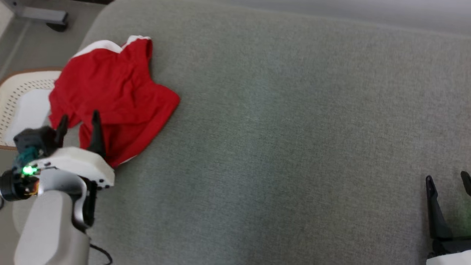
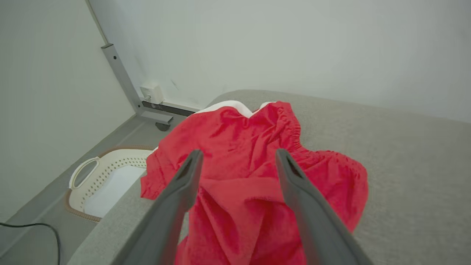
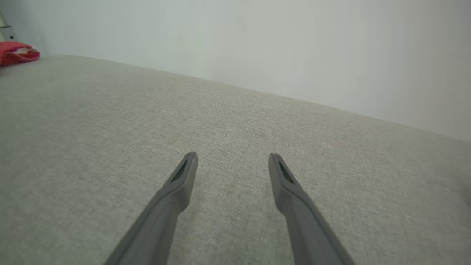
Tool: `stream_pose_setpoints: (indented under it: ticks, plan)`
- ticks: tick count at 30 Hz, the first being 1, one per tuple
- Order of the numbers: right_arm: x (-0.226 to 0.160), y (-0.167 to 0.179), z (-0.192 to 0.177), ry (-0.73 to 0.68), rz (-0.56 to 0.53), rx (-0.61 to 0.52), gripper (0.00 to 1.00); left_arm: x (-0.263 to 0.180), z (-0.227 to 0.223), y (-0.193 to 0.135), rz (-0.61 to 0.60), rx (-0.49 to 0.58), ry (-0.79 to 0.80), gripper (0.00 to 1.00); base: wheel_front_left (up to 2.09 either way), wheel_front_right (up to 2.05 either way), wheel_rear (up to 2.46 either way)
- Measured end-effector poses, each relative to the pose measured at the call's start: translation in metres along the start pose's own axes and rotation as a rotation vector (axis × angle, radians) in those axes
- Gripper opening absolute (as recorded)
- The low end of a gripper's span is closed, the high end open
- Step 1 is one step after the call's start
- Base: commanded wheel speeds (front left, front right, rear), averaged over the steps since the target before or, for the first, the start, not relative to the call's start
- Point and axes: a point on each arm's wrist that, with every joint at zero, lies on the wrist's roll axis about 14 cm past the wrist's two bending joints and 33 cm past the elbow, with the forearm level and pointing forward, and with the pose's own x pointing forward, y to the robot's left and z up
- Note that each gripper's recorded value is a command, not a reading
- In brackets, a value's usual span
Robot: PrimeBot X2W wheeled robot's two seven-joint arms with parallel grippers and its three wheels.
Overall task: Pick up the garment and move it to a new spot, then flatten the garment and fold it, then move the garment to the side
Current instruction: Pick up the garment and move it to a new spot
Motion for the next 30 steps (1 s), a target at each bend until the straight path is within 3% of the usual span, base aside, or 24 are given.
stream_pose_setpoints:
  ticks: [6, 11, 12, 18, 24, 30]
  plan:
    - [0.008, -0.015, -0.015, 0.021, -0.023, -0.001, 1.0, 0.039, -0.061, -0.019, -0.043, 0.057, 0.32, 1.0, 0.0, 0.0, 0.0]
    - [0.008, -0.022, -0.016, 0.019, -0.042, 0.002, 1.0, 0.046, -0.101, -0.034, -0.076, 0.029, 0.542, 1.0, 0.0, 0.0, 0.0]
    - [0.007, -0.023, -0.016, 0.017, -0.048, 0.006, 1.0, 0.047, -0.103, -0.036, -0.082, 0.025, 0.564, 0.0, 0.0, 0.0, 0.0]
    - [-0.003, -0.024, -0.006, 0.007, -0.079, 0.021, 1.0, 0.055, -0.067, -0.043, -0.096, 0.006, 0.425, 0.0, 0.0, 0.0, 0.0]
    - [-0.023, -0.011, 0.011, -0.021, -0.094, 0.057, 1.0, 0.057, 0.031, -0.058, -0.173, -0.008, 0.138, 0.0, 0.0, 0.0, 0.0]
    - [-0.048, -0.001, 0.038, -0.081, -0.11, 0.068, 1.0, 0.022, 0.132, -0.098, -0.326, -0.021, -0.117, 0.0, 0.0, 0.0, 0.0]
